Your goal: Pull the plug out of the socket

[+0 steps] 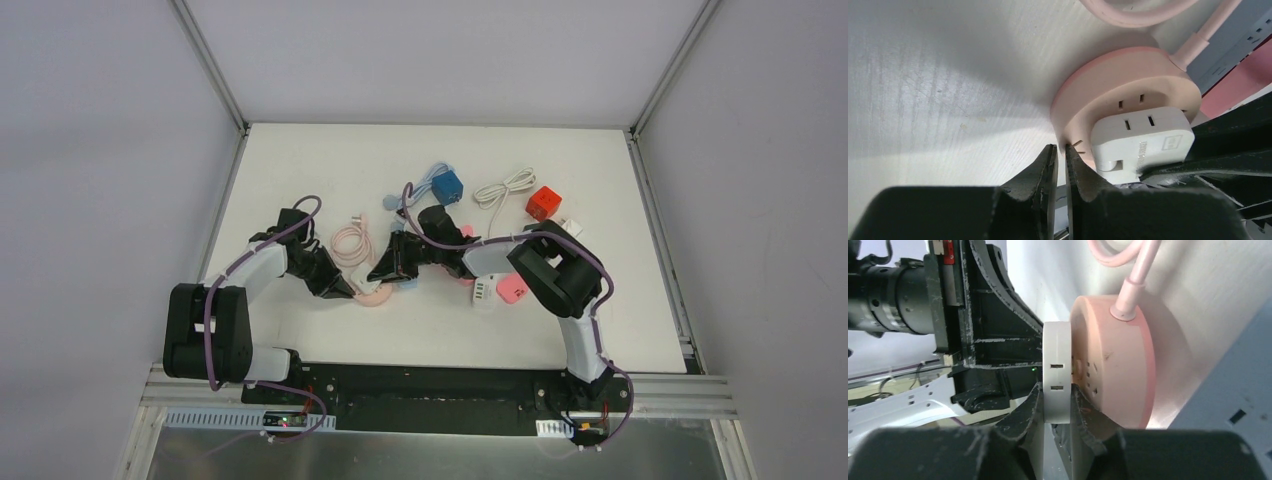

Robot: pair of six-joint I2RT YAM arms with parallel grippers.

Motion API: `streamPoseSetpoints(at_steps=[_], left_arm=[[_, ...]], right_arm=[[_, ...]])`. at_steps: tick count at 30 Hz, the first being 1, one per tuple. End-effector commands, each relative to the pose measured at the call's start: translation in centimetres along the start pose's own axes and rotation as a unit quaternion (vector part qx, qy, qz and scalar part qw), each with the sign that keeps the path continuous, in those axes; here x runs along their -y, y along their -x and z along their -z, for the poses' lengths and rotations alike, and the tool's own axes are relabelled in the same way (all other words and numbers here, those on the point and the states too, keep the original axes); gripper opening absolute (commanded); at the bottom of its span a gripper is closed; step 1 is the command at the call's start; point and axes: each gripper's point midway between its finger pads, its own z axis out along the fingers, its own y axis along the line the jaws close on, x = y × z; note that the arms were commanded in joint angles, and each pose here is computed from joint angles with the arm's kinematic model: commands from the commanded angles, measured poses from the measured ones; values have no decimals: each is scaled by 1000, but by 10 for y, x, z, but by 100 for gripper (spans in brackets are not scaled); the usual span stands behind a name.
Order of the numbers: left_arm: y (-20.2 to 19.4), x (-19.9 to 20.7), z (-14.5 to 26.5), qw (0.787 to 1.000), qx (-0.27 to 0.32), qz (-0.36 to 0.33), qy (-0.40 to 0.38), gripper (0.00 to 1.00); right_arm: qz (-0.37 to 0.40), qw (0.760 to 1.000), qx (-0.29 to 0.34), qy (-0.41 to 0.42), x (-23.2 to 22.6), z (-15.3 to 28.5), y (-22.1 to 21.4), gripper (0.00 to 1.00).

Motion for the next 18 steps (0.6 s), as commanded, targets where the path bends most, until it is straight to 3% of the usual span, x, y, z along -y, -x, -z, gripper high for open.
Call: streamPoseSetpoints(at_steps=[1, 7, 18], left_arm=[[1, -21, -10, 999, 9, 0, 49, 11], [2, -19, -9, 999, 10, -1, 46, 11], [19, -6, 19, 996, 72, -26, 43, 16]], right_arm=[[59, 982, -8, 181, -99, 26, 11, 0], [44, 979, -6, 200, -101, 27, 14, 0], [38, 990, 110, 74, -64, 46, 57, 0]])
